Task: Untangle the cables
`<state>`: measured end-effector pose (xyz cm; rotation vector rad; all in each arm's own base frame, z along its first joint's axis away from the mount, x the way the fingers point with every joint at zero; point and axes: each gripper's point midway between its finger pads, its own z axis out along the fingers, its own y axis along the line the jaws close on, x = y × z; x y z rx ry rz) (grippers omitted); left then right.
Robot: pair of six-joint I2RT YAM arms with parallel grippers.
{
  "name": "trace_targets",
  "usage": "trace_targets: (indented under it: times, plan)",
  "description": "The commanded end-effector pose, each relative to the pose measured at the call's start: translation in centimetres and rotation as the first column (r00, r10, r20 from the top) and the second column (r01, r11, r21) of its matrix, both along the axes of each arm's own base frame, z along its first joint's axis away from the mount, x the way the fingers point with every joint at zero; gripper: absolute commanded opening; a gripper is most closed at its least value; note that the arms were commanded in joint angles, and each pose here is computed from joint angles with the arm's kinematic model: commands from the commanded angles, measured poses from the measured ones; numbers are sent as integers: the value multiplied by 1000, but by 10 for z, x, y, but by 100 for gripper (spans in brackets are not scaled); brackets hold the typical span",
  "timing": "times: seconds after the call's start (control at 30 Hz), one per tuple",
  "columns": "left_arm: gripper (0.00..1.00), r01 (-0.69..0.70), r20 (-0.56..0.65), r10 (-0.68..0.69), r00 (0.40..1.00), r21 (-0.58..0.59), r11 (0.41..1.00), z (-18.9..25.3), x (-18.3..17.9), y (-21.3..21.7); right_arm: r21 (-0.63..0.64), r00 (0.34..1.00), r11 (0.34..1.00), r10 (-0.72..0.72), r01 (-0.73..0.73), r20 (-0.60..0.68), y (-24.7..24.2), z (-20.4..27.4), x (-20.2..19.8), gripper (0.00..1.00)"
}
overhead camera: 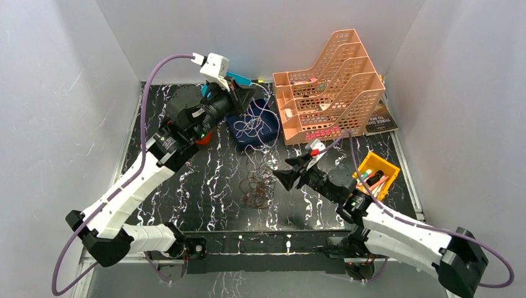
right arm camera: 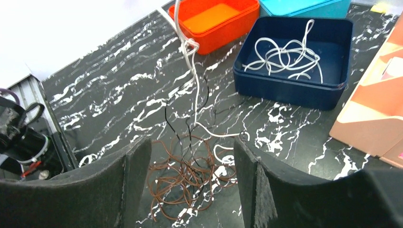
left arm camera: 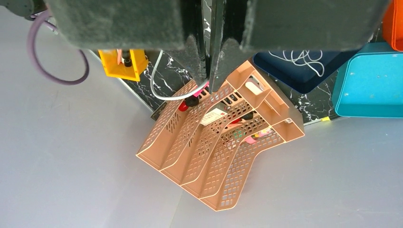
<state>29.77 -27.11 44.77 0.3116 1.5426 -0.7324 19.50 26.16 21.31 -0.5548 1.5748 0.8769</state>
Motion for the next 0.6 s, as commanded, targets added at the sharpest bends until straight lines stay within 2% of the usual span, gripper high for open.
trace_targets:
  times: [0.0,0.23,0.4,0.43,0.57]
  plan:
    - [0,-2,51,2,999,-5,1000,22,-1,5,144,985,989,21,-46,170,15,31,5,72]
    - [0,7,74,-5,997,-15,1000,36,-2,4,151,979,981,90,-119,185,44,13,12,74]
    - [0,15,86,-13,996,-21,1000,44,-2,2,133,983,983,105,-126,150,60,-7,22,74]
    - [0,19,86,-17,996,-21,1000,45,-2,1,151,981,980,101,-126,165,67,2,28,74]
    - [0,19,96,-17,995,-25,999,51,-2,1,146,984,982,100,-121,147,82,-13,40,68]
